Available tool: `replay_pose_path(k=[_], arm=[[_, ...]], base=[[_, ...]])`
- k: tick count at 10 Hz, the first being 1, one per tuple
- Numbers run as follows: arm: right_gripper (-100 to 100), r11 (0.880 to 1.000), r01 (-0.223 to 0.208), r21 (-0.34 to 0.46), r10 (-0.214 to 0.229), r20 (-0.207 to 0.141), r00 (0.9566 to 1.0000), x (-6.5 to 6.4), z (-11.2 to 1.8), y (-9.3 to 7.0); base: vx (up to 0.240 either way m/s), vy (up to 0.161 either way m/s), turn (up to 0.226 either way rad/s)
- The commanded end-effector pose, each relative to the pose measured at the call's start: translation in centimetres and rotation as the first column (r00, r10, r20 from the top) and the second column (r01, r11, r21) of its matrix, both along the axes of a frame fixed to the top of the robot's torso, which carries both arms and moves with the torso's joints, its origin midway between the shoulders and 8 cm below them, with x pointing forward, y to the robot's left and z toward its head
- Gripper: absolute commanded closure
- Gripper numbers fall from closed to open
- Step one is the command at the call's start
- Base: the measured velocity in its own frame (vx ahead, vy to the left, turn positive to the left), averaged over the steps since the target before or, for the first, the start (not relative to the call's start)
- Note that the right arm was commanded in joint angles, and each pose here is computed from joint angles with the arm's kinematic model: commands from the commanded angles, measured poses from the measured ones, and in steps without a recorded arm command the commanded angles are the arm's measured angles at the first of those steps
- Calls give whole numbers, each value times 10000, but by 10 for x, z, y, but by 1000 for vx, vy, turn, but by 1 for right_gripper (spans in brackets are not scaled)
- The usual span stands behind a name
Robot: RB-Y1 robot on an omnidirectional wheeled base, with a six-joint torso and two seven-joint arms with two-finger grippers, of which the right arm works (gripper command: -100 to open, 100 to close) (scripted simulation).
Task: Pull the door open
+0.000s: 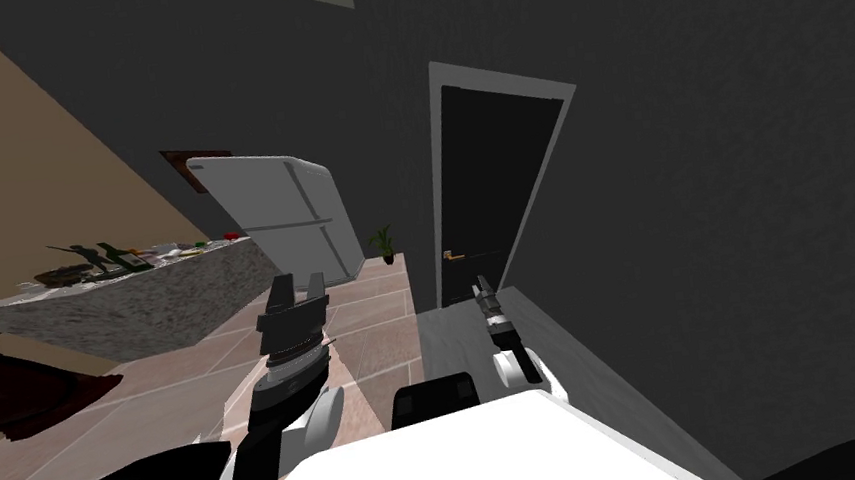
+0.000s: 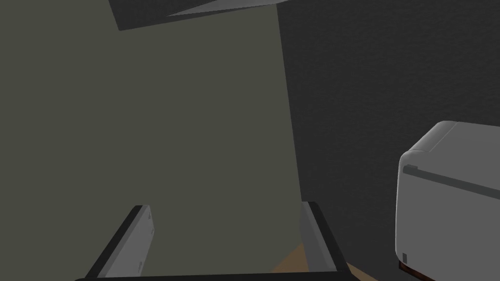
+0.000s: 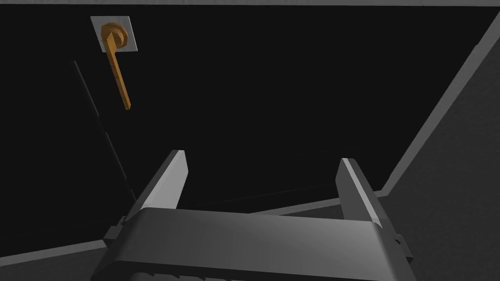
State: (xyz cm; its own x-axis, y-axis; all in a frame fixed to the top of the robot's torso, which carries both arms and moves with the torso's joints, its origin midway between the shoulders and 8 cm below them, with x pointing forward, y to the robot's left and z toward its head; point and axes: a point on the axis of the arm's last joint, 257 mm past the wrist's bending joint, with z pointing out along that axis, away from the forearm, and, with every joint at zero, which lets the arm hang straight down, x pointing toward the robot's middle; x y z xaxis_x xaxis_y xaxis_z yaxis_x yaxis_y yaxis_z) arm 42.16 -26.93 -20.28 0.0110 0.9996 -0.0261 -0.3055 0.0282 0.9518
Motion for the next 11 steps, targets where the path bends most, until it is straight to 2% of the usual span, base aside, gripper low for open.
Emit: replay_pose_path(k=[1,8,11], arm=[[-100,10000,-7,29,8,-200,9998,1,-14,-5],[-100,9999,-6,125,16,-819,9966,3,-58,-21],[-100,9998,56,177,-34,-1238,9923,1,-84,-33]], base=[[57,-12,44],[65,-13,59],[103,-25,82]])
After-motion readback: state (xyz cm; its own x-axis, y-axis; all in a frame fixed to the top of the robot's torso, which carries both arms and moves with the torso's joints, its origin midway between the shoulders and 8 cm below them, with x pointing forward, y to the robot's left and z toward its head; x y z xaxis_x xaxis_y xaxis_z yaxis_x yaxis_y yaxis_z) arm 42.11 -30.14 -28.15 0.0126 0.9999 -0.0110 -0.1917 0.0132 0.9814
